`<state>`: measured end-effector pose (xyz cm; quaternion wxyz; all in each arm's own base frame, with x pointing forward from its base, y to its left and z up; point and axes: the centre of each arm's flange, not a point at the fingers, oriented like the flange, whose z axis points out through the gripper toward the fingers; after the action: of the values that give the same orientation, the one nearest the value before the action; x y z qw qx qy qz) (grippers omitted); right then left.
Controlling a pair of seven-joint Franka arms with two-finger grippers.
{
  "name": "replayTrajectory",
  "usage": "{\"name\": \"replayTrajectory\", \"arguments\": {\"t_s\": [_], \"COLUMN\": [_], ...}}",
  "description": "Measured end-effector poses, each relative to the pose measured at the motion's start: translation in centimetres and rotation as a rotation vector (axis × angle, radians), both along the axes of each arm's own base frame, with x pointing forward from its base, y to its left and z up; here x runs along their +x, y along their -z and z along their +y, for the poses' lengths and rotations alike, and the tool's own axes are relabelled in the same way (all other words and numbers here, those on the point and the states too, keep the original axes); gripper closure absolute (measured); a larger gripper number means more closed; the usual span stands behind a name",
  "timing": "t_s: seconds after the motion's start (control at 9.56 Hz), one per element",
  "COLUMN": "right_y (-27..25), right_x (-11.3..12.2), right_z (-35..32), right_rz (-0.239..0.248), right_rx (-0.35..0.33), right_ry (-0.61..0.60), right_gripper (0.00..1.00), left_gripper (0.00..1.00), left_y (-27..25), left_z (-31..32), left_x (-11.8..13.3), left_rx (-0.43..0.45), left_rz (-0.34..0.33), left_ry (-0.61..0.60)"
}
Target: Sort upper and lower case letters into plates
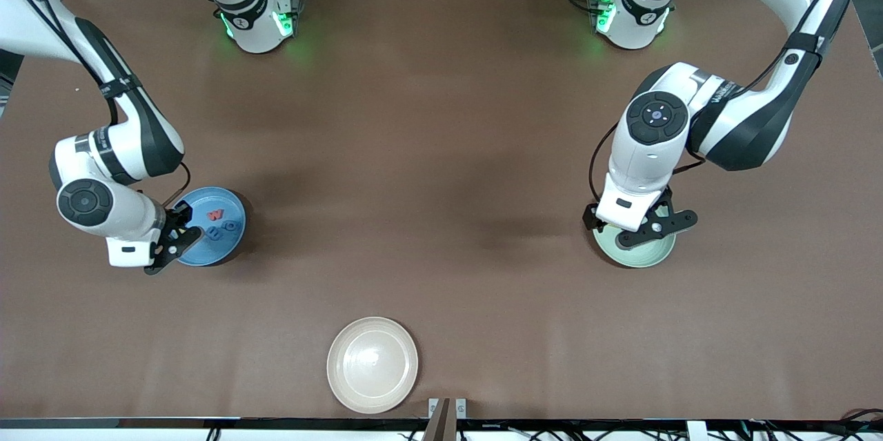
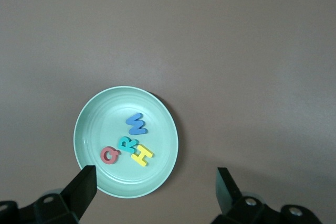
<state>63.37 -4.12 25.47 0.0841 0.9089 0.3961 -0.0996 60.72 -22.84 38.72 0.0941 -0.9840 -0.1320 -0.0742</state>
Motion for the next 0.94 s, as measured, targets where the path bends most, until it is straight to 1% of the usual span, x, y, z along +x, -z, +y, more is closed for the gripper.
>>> {"name": "replayTrajectory", "arguments": {"t_s": [0.21,0.31,0.42,0.63,0.73,0.94], "right_y": [-0.2,-0.5,-1.4,-6.8,-9.7,-13.2], "right_x": [0.1,0.2,0.5,1.6,1.9,2.4], "right_z": [0.4,0.9,1.5,4.5,6.2,7.2], "right_rz": [-0.006,-0.011,-0.008,0.011,0.005,-0.021], "right_rx": [0.002,0.004,-0.004,-0.044,-0.044,0.013], "right_ry": [-0.010,-0.016,-0.012,0.029,0.041,0.075], "right_gripper": [0.30,0.28,0.30,0.30,0.30,0.28], "left_gripper": [0.00,0.00,0.00,0.00,0.00,0.00], "left_y": [-0.1,-0.4,-1.0,-3.0,-4.4,-7.1], "left_z": [0.0,0.1,0.1,0.5,0.9,1.6], "left_x": [0.1,0.3,0.6,1.7,2.4,3.5], "left_rx": [-0.002,-0.005,-0.010,-0.023,-0.030,-0.073], "left_rz": [-0.003,-0.008,-0.018,-0.049,-0.069,-0.082], "left_ry": [-0.001,-0.004,-0.005,0.014,0.036,0.080]}}
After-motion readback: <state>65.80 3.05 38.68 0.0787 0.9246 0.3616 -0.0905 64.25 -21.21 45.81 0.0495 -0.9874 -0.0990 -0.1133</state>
